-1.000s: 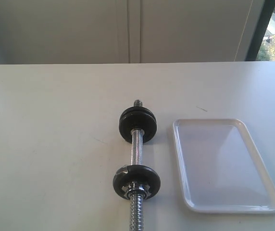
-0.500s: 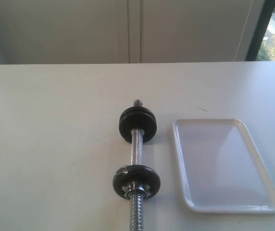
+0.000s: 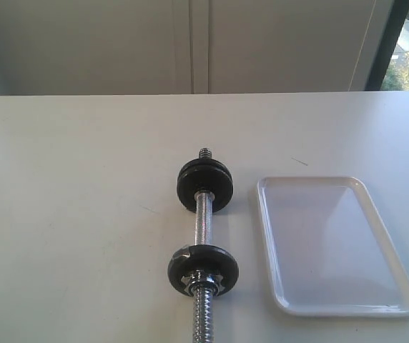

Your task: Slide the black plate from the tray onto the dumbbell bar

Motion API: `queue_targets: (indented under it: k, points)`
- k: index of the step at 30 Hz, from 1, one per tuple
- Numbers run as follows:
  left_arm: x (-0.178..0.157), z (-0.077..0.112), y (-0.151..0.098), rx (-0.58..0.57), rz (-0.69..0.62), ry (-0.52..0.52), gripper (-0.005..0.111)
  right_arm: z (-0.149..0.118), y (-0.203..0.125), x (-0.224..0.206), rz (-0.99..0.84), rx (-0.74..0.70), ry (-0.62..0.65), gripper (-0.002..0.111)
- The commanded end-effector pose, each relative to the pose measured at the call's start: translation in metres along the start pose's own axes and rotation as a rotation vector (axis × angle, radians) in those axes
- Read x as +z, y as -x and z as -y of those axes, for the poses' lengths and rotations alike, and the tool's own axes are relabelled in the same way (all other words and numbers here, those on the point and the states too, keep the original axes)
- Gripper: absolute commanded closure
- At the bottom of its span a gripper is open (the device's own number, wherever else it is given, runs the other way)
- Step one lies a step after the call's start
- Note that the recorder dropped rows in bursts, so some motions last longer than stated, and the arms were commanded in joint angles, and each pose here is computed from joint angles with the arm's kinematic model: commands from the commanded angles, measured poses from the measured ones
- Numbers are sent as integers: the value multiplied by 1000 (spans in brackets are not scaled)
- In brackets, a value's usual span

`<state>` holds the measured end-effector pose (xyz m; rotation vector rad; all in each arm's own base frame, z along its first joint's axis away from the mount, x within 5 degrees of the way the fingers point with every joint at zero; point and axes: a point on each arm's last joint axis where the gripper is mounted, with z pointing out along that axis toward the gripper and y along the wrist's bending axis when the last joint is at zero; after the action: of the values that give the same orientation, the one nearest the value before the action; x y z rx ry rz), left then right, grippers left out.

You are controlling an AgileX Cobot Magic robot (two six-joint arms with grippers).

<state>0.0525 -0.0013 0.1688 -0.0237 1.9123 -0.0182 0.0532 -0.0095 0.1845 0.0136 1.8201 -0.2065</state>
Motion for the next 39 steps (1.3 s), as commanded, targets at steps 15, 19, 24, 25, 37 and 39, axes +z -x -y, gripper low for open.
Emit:
queue_targets:
  k: [15,19,24,25,37,39]
  points:
    - [0,0,-1,-5,3,-5,107,0,-2,0,-4,79,-4,108]
    - [0,0,-1,-5,3,-5,107,0,-2,0,-4,79,-4,108]
    - [0,0,-1,-5,3,-5,107,0,-1,0,-2,80,-4,108]
    - [0,0,-1,-5,3,-5,107,0,-1,0,-2,83,-3,108]
    - [0,0,-1,-5,3,-5,107,-5,-1,0,-2,228,48,108]
    - [0,0,-1,-5,3,-5,107,-5,-1,0,-2,228,48,108]
